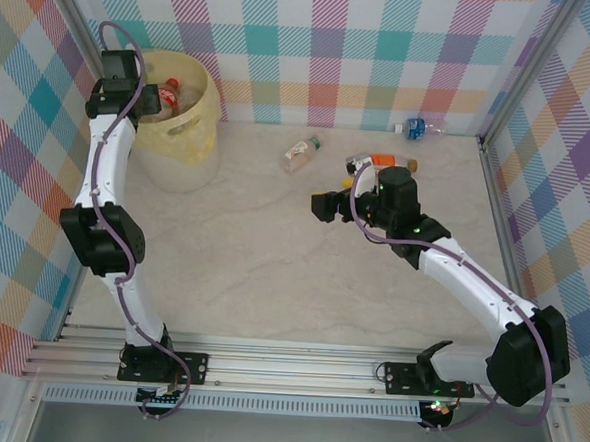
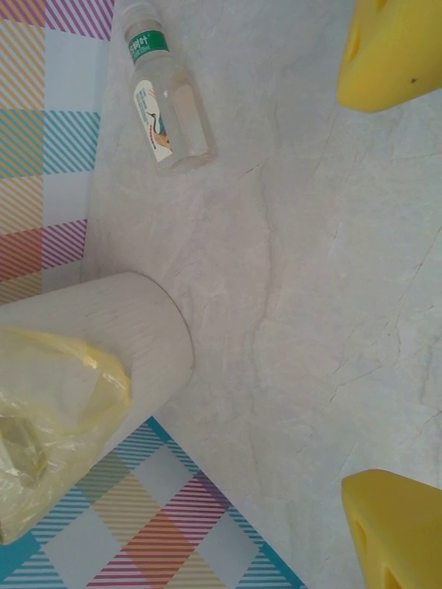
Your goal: Put the plastic bottles in the bin
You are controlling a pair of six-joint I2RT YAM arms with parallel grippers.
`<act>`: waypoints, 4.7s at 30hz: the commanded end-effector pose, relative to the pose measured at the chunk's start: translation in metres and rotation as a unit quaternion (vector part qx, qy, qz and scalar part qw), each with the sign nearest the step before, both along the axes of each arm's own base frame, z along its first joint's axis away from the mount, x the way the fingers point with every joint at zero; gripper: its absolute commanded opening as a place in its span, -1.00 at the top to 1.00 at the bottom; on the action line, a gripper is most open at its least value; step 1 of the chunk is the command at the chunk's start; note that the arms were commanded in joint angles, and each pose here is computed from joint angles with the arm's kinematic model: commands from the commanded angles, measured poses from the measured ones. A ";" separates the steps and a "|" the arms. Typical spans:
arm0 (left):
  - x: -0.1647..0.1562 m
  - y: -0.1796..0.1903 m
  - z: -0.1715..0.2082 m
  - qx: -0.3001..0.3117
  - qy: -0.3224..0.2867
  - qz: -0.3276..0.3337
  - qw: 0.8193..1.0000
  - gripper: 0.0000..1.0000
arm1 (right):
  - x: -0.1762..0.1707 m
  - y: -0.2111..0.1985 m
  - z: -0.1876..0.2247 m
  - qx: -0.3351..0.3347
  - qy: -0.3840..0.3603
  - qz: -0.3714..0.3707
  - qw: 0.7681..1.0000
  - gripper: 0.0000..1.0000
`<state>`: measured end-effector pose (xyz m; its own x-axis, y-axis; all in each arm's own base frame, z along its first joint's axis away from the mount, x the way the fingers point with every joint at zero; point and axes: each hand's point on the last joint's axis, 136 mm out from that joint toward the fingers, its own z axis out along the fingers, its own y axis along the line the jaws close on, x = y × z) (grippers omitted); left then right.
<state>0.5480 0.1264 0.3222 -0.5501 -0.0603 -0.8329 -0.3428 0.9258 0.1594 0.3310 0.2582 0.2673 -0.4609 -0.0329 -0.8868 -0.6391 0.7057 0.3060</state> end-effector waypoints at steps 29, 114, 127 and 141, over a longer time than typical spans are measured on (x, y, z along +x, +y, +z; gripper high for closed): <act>-0.015 -0.111 0.079 -0.181 -0.081 -0.106 0.974 -1.00 | 0.005 -0.028 0.022 0.003 -0.044 -0.081 0.996 -0.99; 0.081 -0.382 -0.259 -0.060 0.119 -0.328 0.935 -0.31 | 0.003 -0.062 0.020 -0.012 -0.019 -0.167 0.986 -0.99; 0.007 -0.373 -0.207 -0.126 0.078 -0.331 0.932 -0.10 | 0.004 -0.050 0.011 0.005 -0.013 -0.144 0.990 -0.99; -0.077 -0.343 -0.133 -0.172 0.038 -0.320 0.931 -0.05 | -0.003 -0.009 0.008 0.027 -0.009 -0.040 0.999 -0.99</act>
<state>0.4805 -0.2124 0.1574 -0.6631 0.0917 -0.7429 0.2843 0.9489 -0.1366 0.3324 0.2335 0.2687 -0.4656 0.0666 -0.8825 -0.5181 0.7879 0.3328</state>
